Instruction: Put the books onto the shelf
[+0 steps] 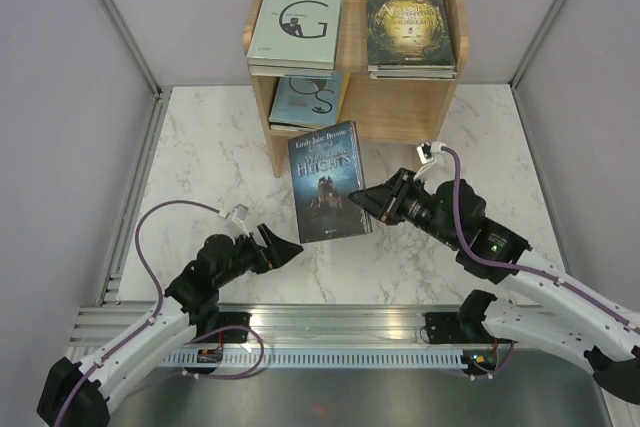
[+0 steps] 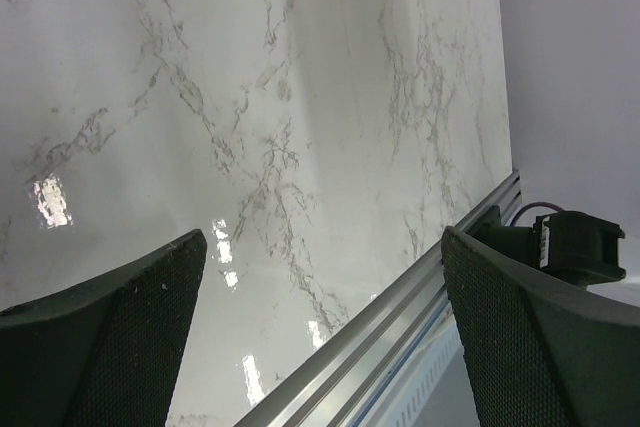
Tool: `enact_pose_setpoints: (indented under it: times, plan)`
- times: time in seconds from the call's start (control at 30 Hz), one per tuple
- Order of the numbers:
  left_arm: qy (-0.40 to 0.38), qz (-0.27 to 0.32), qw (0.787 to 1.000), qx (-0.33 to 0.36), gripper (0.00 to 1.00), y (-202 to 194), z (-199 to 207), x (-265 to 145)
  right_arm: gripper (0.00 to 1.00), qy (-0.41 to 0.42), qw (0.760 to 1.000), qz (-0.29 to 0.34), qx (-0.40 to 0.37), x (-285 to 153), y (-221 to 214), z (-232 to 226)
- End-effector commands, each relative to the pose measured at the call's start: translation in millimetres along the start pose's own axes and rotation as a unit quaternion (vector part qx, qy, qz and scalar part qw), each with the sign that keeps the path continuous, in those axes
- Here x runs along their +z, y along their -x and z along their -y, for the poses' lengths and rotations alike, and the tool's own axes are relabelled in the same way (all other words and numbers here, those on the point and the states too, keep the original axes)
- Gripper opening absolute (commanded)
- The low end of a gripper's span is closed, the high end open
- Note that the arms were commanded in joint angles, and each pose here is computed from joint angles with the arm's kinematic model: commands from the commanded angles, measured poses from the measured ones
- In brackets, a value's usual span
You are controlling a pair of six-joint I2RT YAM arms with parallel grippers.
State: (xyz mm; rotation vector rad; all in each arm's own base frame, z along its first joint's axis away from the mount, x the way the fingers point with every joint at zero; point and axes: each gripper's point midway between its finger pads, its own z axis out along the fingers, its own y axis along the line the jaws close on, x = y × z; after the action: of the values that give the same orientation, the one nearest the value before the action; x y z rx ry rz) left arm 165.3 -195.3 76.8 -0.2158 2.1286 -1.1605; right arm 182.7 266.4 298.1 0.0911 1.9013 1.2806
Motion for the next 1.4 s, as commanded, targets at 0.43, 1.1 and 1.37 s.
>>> enact_pose_setpoints:
  times: [0.43, 1.1, 1.37]
  plan:
    - [-0.028, 0.008, 0.999, 0.031, 1.00, 3.8, 8.0, 2.5, 0.00, 0.177, 0.969, 0.142, 0.099, 33.5, 140.8, -65.8]
    - [-0.041, 0.009, 0.999, 0.030, 1.00, 2.2, 9.5, 2.9, 0.00, 0.168, 0.953, 0.198, 0.155, 106.9, 197.6, -30.6]
    - [-0.045, 0.011, 0.998, 0.030, 1.00, 1.9, 9.7, 2.8, 0.00, 0.139, 0.955, 0.214, 0.150, 144.7, 216.3, -16.5]
